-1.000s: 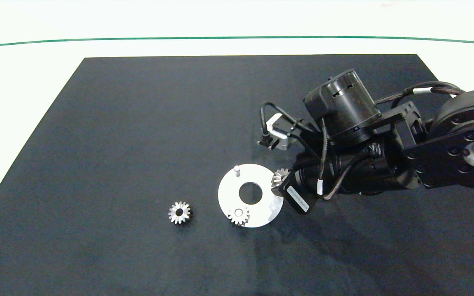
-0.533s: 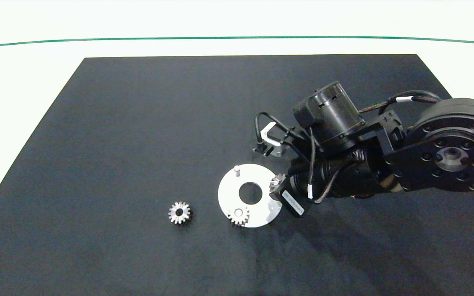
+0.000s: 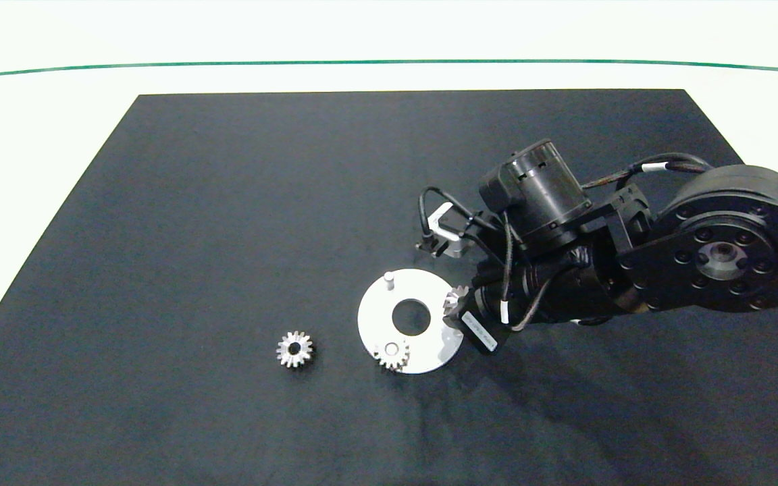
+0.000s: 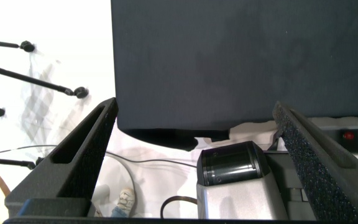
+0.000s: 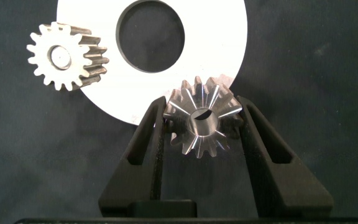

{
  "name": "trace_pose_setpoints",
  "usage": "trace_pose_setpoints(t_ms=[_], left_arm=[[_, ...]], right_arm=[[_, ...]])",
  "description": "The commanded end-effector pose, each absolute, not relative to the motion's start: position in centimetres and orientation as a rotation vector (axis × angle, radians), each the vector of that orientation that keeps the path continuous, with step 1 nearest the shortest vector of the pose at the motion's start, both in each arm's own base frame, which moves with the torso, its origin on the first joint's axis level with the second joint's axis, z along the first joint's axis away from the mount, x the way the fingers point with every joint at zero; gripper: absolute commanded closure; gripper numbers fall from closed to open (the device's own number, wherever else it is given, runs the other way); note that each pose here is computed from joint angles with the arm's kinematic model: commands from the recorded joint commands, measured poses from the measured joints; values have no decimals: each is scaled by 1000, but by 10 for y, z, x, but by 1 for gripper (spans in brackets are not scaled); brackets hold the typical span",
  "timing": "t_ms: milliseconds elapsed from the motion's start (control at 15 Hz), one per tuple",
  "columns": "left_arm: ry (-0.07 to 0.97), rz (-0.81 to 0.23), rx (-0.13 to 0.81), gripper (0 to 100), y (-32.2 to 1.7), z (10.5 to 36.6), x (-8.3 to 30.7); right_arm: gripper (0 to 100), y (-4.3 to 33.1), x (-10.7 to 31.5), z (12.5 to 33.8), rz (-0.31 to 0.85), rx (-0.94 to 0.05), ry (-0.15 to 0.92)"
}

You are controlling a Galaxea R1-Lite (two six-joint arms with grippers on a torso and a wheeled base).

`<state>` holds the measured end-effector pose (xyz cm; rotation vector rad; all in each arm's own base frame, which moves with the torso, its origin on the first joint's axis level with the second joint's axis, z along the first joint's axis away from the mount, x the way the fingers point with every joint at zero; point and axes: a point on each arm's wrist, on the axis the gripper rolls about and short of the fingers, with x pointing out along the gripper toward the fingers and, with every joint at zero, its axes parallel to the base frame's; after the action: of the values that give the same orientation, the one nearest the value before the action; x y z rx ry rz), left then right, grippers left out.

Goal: Install three planetary gears onto the carrier pins

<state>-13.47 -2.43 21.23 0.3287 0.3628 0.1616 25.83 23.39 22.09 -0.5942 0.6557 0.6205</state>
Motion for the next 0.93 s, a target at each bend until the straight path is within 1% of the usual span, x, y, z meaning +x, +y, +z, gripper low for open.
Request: trace_pose_setpoints(t_ms=[67, 400, 933], left_arm=[[370, 161, 330, 0, -24, 212, -135], [367, 161, 330, 0, -24, 212, -135], [366, 161, 332, 0, -25, 212, -136]], right_arm=[[75, 235, 260, 217, 618, -594, 667], [75, 238, 263, 218, 614, -576, 648], [75, 239, 264, 215, 613, -575, 654]])
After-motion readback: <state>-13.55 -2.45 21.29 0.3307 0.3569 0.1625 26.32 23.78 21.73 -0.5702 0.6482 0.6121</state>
